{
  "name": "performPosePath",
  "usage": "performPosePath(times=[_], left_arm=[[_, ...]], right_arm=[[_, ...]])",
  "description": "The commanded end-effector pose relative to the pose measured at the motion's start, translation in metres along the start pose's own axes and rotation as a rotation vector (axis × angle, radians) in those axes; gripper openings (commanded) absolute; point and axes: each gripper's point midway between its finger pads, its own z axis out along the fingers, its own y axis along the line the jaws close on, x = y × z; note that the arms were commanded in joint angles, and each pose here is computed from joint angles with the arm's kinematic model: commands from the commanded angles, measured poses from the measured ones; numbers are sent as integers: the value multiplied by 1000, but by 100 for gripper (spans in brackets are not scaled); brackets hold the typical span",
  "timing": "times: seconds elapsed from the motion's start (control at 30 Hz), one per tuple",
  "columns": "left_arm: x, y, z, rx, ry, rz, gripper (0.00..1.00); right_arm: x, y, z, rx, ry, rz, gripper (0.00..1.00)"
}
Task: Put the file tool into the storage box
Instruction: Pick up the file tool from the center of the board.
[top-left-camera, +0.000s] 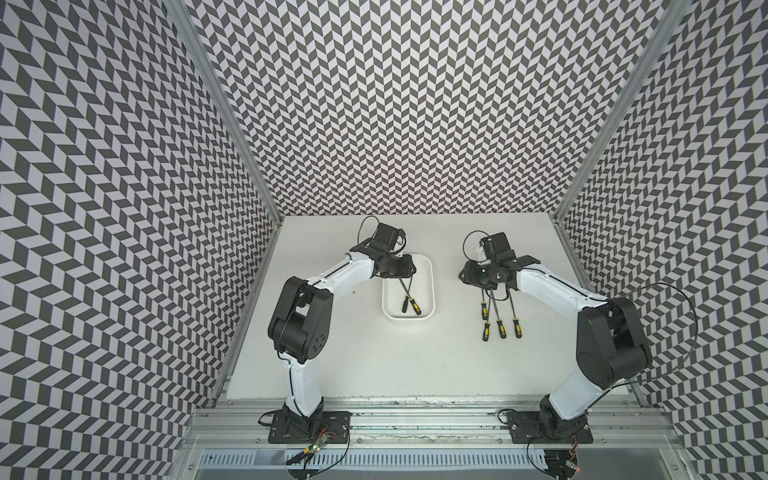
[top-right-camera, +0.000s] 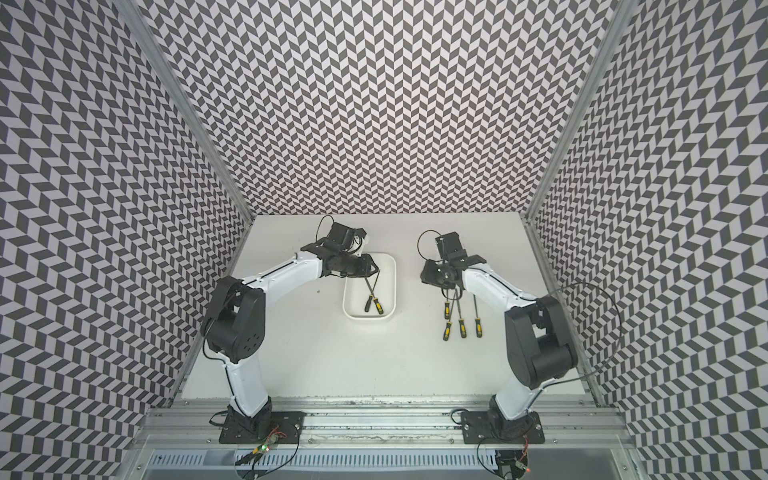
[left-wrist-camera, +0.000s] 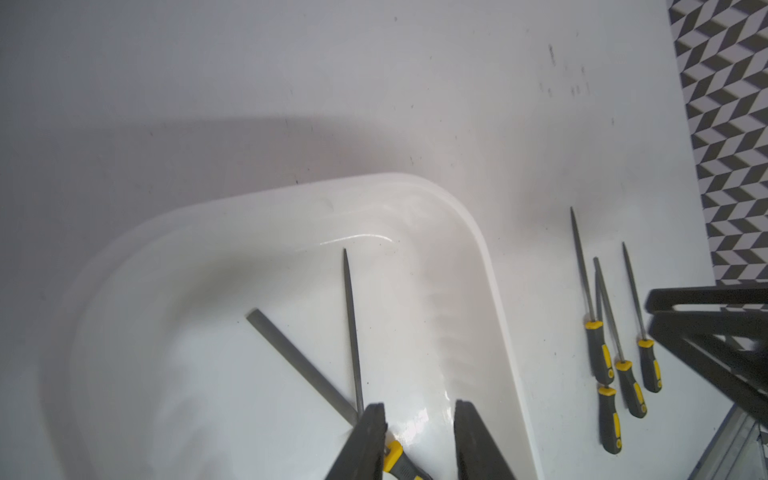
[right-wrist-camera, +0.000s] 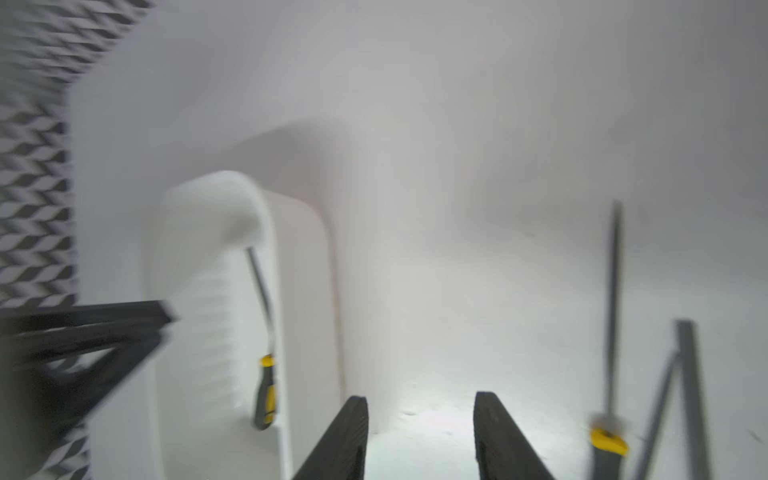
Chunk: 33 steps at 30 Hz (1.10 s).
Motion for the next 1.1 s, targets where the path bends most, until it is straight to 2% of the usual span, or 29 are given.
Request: performPosePath(times=[0.0, 0.17, 0.9, 1.07], left_arm=[[-25, 9, -22, 35, -115, -46, 34], [-26, 30, -30, 18, -128, -76, 35], [-23, 34, -31, 22, -124, -71, 36], [-23, 37, -32, 18, -127, -77, 36]], right_arm=[[3, -41, -8, 191, -55, 56, 46], [25, -53, 4, 199, -1, 77, 46], [51, -71, 43, 267, 104, 21, 43], [63, -80, 49, 298, 145, 1, 36]])
